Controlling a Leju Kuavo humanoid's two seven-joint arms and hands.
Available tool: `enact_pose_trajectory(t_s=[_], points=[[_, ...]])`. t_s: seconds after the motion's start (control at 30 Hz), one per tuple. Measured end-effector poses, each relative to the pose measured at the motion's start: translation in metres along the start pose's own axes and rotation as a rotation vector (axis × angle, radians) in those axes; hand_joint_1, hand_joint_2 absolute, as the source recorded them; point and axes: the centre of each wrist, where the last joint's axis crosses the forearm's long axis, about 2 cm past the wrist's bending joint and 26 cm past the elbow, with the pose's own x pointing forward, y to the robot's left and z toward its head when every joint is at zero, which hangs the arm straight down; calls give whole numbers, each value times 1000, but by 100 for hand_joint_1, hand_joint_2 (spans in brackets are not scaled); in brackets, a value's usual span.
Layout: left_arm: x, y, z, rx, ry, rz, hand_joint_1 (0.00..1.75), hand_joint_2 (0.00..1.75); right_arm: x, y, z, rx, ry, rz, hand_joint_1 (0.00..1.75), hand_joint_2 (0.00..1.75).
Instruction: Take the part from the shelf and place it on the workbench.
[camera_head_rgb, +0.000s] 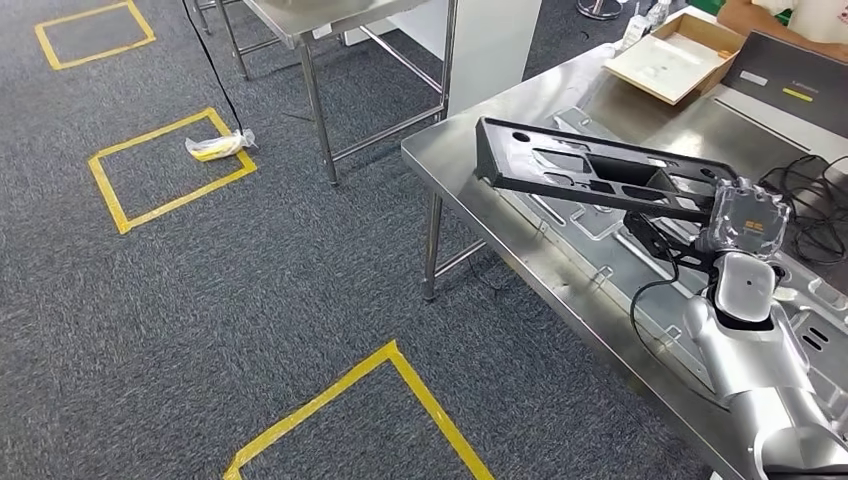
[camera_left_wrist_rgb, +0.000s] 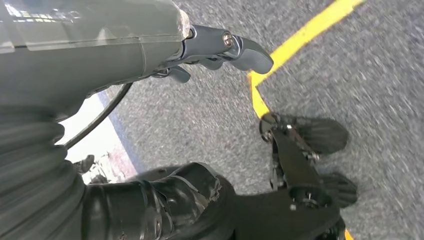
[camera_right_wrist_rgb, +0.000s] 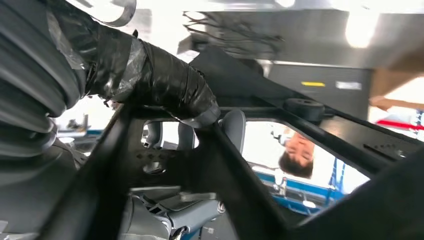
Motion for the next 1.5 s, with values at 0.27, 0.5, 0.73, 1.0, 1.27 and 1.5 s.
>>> enact_pose_trajectory(t_s=[0.27, 0.5, 0.73, 1.0, 1.27, 1.5], points=[[-2, 0, 0, 0, 3, 1, 0, 175, -10, 8, -2, 52, 35, 15, 175, 175], [-2, 0, 0, 0, 2, 5, 0, 175, -18, 16, -8, 141, 110, 51, 175, 175], [-2, 1, 0, 3, 4, 17, 0, 175, -24, 22, -14, 216, 163, 96, 175, 175], [-2, 1, 0, 6, -1, 24, 0, 175, -25, 24, -16, 237, 174, 96, 175, 175], [-2, 1, 0, 0, -5, 29, 0, 175, -24, 23, -17, 241, 155, 75, 175, 175], [-2, 1, 0, 1, 2, 36, 0, 175, -19, 24, -16, 245, 153, 67, 175, 175]])
